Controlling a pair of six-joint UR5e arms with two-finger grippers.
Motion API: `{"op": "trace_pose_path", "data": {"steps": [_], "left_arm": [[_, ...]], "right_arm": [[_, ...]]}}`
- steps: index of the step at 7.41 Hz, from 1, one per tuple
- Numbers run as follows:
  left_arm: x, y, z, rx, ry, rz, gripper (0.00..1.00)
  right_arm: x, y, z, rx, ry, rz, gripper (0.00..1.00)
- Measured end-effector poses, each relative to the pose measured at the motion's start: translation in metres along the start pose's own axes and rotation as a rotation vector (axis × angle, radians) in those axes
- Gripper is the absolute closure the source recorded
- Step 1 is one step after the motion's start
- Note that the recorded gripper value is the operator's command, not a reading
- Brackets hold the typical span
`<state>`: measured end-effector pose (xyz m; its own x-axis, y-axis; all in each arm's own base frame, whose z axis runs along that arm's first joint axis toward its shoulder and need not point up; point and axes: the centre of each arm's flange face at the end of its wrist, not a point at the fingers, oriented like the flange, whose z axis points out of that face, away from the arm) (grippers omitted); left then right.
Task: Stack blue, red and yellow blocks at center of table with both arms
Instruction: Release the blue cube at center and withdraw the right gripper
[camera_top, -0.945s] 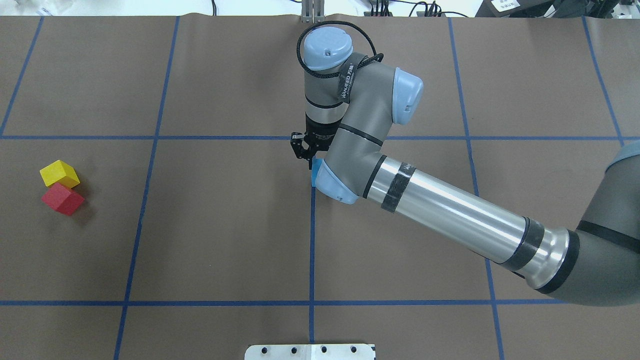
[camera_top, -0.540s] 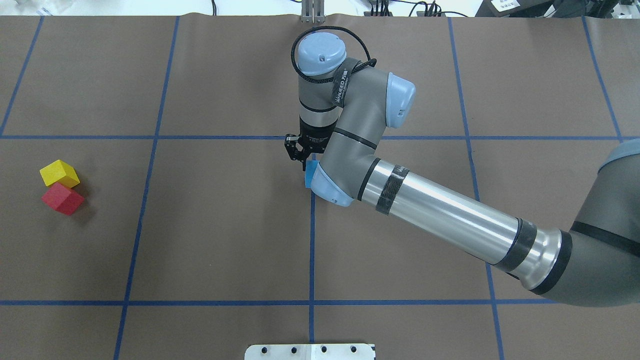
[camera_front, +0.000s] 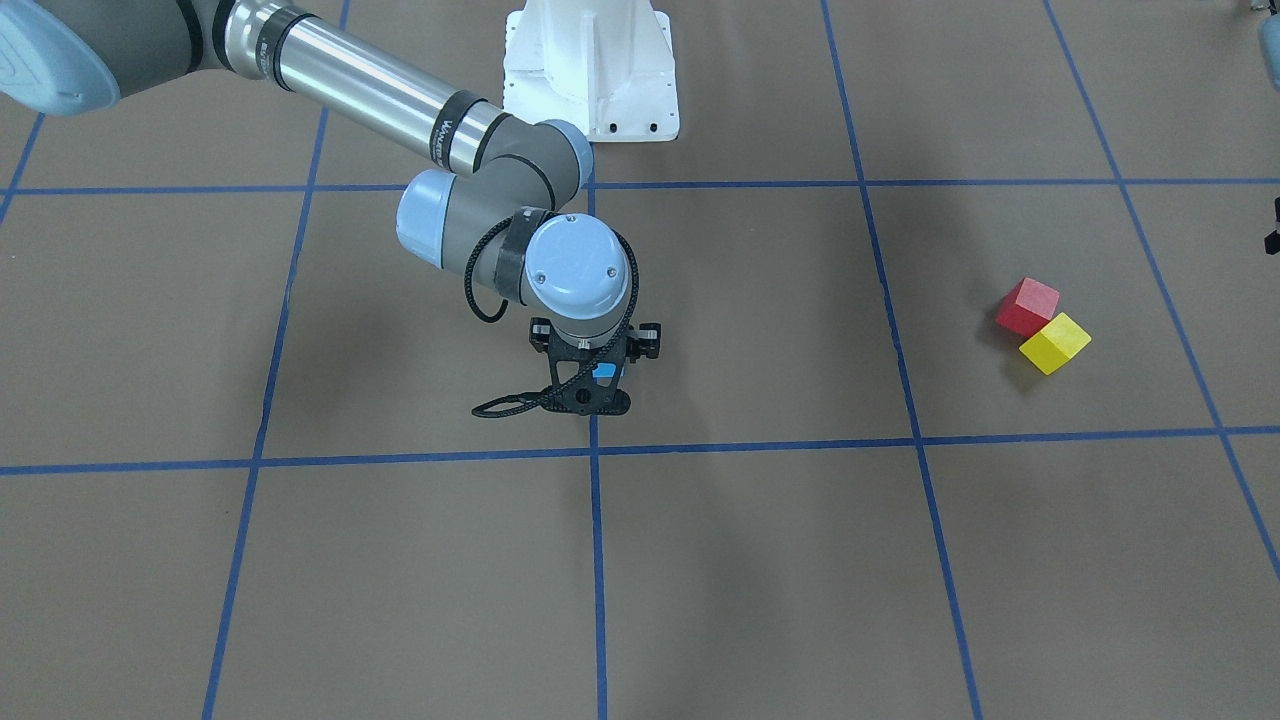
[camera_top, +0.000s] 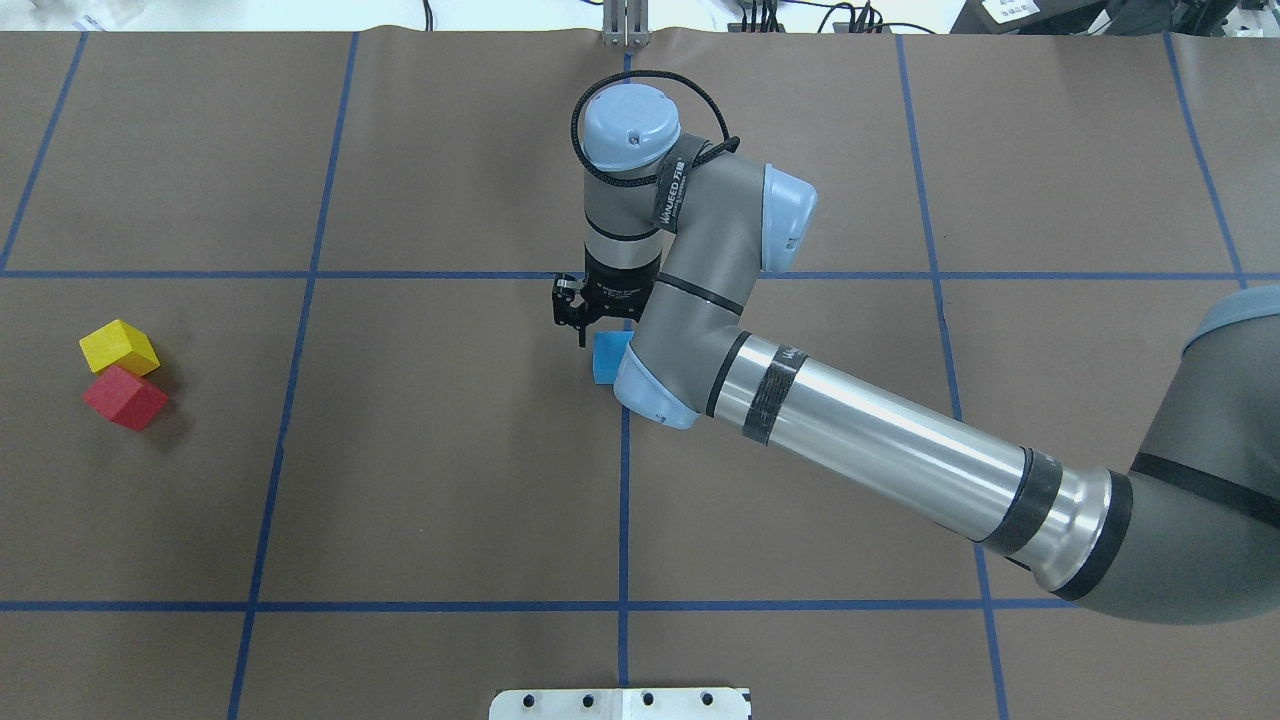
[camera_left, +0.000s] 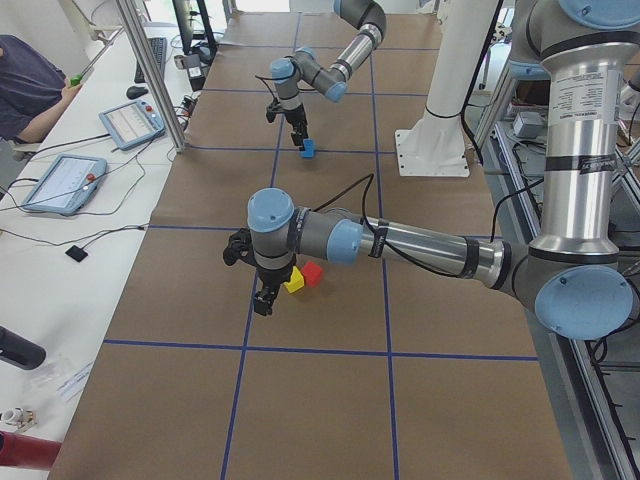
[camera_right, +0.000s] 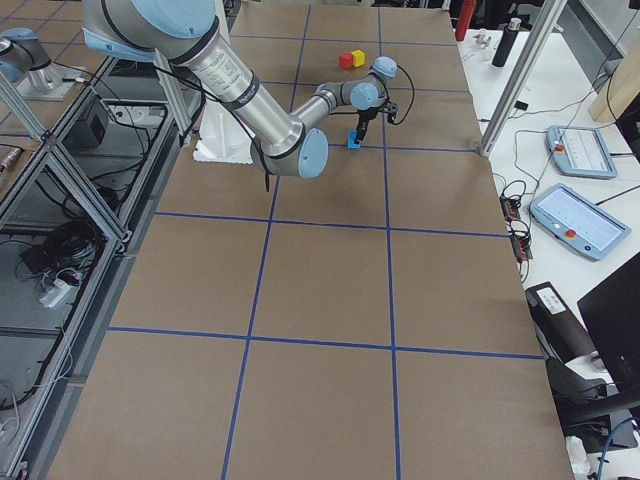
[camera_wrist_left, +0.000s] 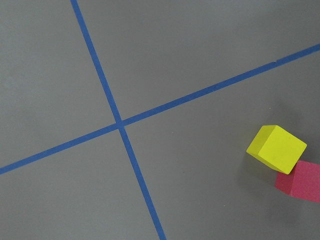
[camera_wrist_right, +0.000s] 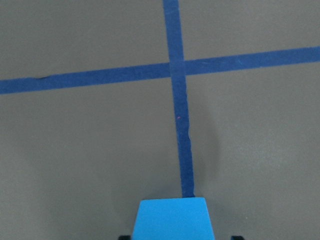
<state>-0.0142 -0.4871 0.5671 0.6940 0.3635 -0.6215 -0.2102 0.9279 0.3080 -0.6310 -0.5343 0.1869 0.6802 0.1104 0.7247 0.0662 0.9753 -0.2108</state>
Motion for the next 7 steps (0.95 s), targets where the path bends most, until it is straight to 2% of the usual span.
{"op": "trace_pose_path", "data": {"steps": [2, 3, 4, 5, 7], "left_arm": [[0.004, -0.009, -0.006, 0.013, -0.009, 0.007, 0.0], [0.009, -0.023, -0.013, 0.028, -0.014, -0.003, 0.0], [0.02, -0.038, -0.015, 0.036, -0.011, -0.063, 0.0], [0.048, -0.054, -0.008, 0.034, 0.006, -0.174, 0.0], [0.117, -0.073, 0.006, 0.052, 0.039, -0.386, 0.01]], "right_arm": [[-0.006, -0.009, -0.028, 0.027, -0.029, 0.002, 0.0], [0.001, -0.027, -0.062, 0.061, -0.056, 0.011, 0.0], [0.019, -0.052, -0.098, 0.102, -0.072, 0.032, 0.0], [0.049, -0.08, -0.13, 0.137, -0.059, 0.042, 0.0], [0.143, -0.128, -0.166, 0.172, 0.022, -0.024, 0.0]]}}
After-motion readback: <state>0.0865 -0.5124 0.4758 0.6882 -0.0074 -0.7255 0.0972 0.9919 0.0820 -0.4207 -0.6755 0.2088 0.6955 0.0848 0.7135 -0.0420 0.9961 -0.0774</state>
